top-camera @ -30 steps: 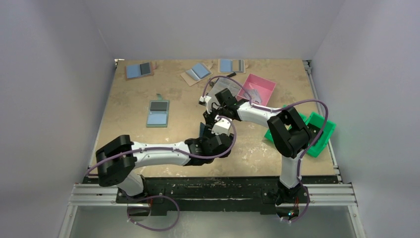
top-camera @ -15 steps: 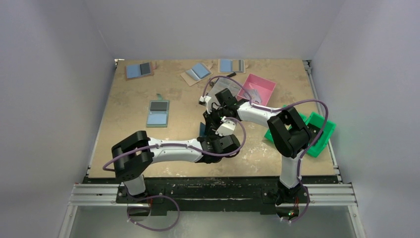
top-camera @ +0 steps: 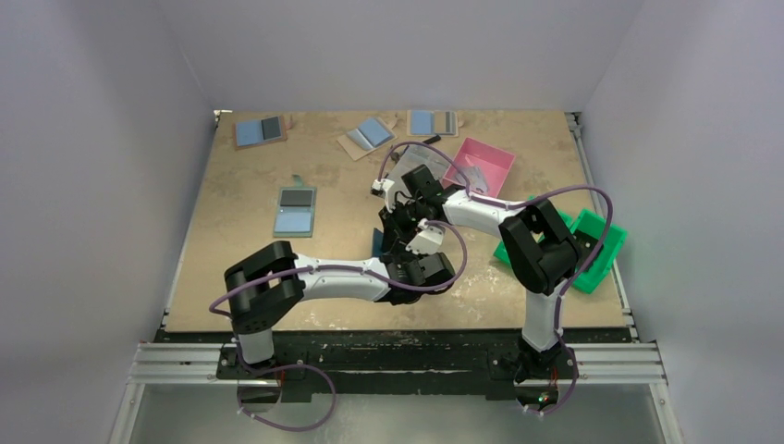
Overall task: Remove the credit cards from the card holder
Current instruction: Remove the credit card from the card holder.
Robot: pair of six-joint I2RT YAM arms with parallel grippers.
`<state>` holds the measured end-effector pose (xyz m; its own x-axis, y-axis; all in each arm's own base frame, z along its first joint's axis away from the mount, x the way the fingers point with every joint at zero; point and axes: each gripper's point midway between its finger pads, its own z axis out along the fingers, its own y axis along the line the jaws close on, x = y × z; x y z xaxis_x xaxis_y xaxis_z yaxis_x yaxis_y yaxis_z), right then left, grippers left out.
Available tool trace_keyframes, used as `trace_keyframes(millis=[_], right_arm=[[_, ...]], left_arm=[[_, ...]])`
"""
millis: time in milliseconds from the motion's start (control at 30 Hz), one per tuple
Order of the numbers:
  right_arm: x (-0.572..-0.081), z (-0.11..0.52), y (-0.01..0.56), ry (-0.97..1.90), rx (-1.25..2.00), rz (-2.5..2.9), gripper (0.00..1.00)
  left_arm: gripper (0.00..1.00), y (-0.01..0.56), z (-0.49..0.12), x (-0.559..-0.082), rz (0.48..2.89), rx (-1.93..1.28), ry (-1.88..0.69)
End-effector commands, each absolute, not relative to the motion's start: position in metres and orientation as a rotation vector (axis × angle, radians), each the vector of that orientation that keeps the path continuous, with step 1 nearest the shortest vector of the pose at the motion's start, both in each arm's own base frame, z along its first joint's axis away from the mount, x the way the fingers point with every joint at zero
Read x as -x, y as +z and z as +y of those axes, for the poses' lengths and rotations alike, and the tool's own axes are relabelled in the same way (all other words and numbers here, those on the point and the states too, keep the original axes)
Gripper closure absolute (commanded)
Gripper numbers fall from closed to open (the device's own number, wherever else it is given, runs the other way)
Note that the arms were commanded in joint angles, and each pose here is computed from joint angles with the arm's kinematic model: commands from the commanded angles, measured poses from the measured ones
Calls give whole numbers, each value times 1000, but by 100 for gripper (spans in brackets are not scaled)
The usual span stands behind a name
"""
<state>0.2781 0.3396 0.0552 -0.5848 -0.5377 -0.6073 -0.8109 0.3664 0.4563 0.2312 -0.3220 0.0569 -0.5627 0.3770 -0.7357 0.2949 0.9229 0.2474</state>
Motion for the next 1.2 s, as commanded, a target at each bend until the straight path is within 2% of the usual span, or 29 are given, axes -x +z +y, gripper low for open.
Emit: trace_keyframes(millis=[0, 233, 300, 367, 433, 667, 933, 1167], right_arm=[[-277, 344, 58, 1089, 1179, 2274, 98], [-277, 344, 64, 1091, 1190, 2255, 98], [-276, 344, 72, 1105, 1202, 2234, 97], [-276, 344, 83, 1140, 1205, 2206, 94], [-277, 341, 96, 1175, 1206, 2170, 85], [-275, 319, 139, 1289, 1256, 2000, 64], [-262, 301, 139, 1193, 1457, 1820, 63], [-233, 285, 125, 1092, 1721, 1456, 65]], left_arm=[[49, 74, -327, -243, 2150, -429, 139], [71, 75, -319, -246, 2154, -379, 145], [84, 76, -315, -246, 2159, -354, 138], [95, 76, -309, -248, 2170, -318, 124], [100, 77, -302, -249, 2183, -275, 98], [100, 77, -281, -252, 2230, -79, -124], [99, 66, -242, -254, 2267, 199, -401], [77, 33, -222, -247, 2379, 253, -351]])
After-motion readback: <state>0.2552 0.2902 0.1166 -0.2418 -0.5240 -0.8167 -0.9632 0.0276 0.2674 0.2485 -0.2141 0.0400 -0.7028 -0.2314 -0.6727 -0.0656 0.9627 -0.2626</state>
